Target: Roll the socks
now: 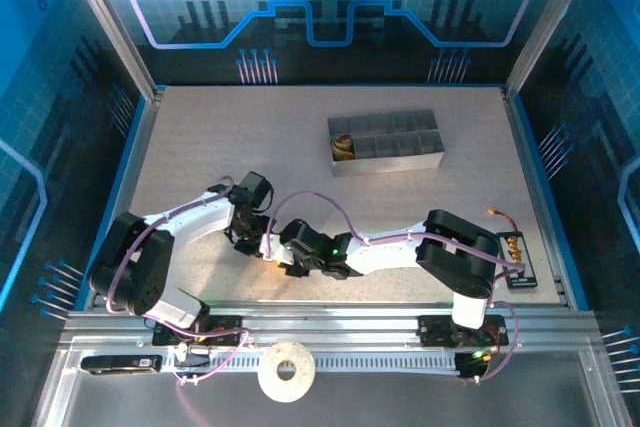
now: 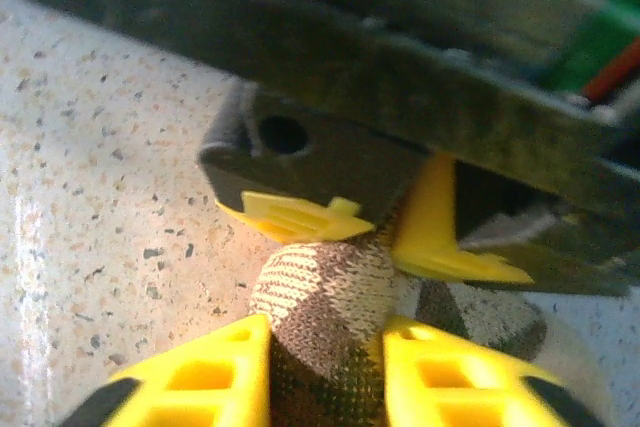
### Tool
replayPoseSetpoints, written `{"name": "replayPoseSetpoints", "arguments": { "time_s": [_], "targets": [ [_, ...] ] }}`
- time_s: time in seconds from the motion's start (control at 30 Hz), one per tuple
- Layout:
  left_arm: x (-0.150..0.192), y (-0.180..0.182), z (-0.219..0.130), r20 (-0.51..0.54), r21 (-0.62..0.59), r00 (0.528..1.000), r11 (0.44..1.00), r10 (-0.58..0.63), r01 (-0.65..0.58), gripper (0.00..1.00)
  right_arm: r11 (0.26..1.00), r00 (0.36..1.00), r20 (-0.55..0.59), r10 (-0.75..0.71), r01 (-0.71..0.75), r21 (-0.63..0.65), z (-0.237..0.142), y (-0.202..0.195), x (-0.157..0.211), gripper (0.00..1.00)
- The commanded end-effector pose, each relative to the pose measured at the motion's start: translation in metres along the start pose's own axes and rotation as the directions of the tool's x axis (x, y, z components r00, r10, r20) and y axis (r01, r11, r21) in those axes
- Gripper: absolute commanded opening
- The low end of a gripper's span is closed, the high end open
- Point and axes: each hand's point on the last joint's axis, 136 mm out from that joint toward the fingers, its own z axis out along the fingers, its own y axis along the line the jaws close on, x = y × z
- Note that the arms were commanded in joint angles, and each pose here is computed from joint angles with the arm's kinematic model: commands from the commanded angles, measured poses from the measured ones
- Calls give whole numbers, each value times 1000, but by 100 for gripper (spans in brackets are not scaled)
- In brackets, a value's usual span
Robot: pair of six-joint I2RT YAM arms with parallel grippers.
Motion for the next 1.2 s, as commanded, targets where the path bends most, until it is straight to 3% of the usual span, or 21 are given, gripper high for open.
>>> {"name": "replayPoseSetpoints", "arguments": {
  "time_s": [0.0, 0.03, 0.2, 0.3, 0.43, 0.67, 0.9, 1.17],
  "targets": [
    [-1, 23, -2, 23, -85, 1000, 996, 2, 0, 3, 1000, 996, -86, 11, -9, 29, 7, -2, 22, 5],
    [-1, 22, -5, 28, -75, 1000, 997, 6, -4, 9, 1000, 996, -86, 16, -14, 23, 5, 0, 23, 0],
    [-7, 11, -29, 90, 24, 996, 1000, 10, -12, 73, 992, 988, -119, 100, -109, -67, 1, 13, 49, 0],
    [-12, 4, -43, 124, 94, 992, 995, 11, -23, 85, 972, 972, -151, 182, -201, -123, -2, 23, 76, 0],
    [-16, -3, -56, 158, 153, 986, 986, 44, -68, 87, 928, 934, -171, 313, -339, -155, -6, 28, 101, 0],
    [5, -28, -50, 109, 265, 974, 939, 198, -221, 76, 776, 812, -173, 557, -584, -238, -5, 32, 127, 0],
    [28, -31, -19, 69, 240, 948, 917, 312, -319, 69, 621, 670, -177, 721, -738, -263, -3, 31, 152, 0],
    [34, -19, 18, 54, 137, 922, 912, 382, -386, 67, 576, 617, -179, 766, -783, -237, -1, 28, 163, 0]
  ]
}}
